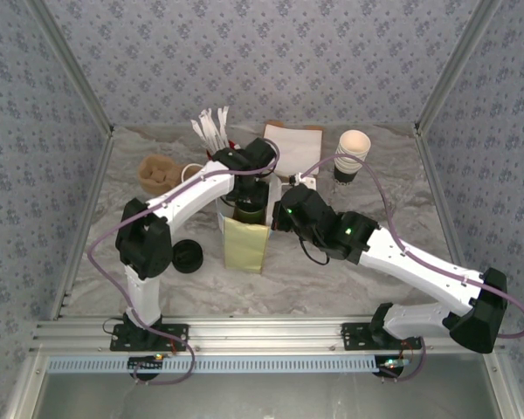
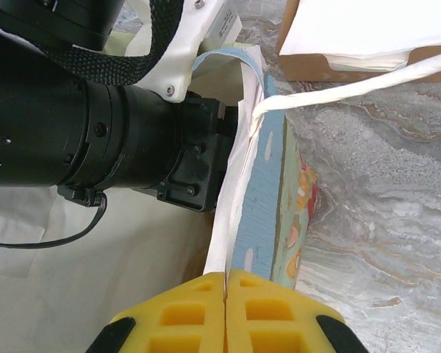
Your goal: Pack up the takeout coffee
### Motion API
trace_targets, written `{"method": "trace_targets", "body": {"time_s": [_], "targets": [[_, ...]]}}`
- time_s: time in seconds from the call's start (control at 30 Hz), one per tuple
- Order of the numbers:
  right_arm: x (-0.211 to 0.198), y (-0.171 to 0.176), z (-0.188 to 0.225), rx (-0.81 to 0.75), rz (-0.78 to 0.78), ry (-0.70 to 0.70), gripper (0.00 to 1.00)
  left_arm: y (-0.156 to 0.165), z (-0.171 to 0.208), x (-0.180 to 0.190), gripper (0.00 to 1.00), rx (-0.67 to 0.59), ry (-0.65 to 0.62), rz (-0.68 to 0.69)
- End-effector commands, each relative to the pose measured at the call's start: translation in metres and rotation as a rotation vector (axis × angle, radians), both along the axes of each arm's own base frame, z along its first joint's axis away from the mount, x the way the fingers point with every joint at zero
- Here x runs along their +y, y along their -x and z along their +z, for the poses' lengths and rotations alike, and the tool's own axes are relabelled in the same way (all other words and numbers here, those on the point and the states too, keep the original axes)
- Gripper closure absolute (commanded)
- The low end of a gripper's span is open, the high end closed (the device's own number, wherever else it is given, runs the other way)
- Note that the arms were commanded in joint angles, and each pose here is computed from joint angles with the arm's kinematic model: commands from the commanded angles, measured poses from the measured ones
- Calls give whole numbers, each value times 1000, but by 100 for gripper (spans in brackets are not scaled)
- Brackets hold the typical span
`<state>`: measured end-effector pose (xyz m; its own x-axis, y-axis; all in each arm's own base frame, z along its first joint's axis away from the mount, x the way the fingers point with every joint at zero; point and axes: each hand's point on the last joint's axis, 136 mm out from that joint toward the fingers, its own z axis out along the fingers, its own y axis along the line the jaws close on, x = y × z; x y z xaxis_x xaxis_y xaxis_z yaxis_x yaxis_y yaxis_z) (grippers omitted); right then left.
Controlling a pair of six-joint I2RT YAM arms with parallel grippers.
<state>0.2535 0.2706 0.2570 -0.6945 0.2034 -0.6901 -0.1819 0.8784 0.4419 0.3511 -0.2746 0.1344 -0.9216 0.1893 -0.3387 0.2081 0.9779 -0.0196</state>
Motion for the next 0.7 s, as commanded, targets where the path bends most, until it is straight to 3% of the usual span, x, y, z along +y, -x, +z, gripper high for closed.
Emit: {"method": "trace_targets", "body": {"time_s": [0.0,0.33,0.53,0.67], "targets": [[0,4,2,1,7,33,100,37,-81,19,51,258,-110,29],[-1,2,4,-5,0,40,100,24,-22,11,40,151,-36,19],[-2,1,1,1,-3,57,100,22,33,5,19,61,34,-13],[-2,1,0,3,-6,61,100,25,66,5,11,5,68,-25]]}}
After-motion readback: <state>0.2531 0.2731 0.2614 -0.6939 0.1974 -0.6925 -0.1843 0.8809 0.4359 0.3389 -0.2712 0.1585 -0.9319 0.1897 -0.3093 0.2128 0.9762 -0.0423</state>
